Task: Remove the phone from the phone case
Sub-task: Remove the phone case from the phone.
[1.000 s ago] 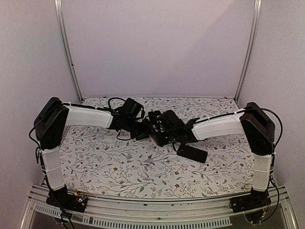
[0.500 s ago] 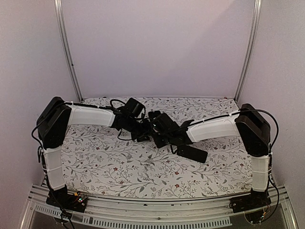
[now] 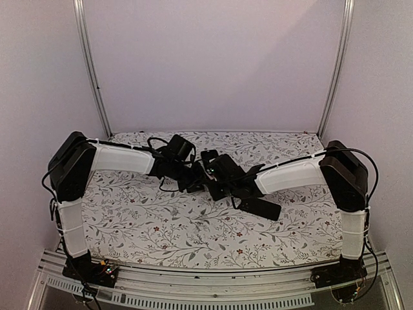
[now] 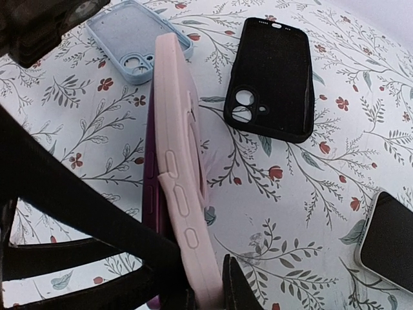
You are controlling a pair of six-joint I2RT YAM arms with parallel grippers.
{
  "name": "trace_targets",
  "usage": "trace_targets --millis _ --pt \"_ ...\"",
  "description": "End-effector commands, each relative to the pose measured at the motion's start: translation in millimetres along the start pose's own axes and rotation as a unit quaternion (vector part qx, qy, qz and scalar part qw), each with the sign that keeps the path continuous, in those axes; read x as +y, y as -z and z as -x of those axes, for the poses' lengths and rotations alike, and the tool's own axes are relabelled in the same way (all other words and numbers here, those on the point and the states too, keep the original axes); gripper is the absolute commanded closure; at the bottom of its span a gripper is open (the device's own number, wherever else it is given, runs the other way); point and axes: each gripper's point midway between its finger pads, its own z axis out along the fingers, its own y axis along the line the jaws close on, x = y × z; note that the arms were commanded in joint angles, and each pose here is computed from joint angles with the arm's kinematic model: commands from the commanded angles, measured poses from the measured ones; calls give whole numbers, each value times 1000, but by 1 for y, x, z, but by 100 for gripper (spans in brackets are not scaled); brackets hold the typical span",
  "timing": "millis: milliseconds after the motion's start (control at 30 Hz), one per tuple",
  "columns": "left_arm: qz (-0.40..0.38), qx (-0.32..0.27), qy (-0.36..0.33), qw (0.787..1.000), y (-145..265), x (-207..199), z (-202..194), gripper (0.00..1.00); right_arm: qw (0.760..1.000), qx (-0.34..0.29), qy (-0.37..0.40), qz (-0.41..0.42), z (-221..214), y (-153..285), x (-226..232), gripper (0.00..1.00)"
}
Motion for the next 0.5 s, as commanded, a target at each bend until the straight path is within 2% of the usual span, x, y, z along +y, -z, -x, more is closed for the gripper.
trace_targets --millis 0,467 --pt "163 71 36 983 -29 104 -53 64 989 -98 -81 80 68 26 19 100" --pt "200 83 33 976 -22 129 -61 66 990 -100 -80 67 63 33 8 100"
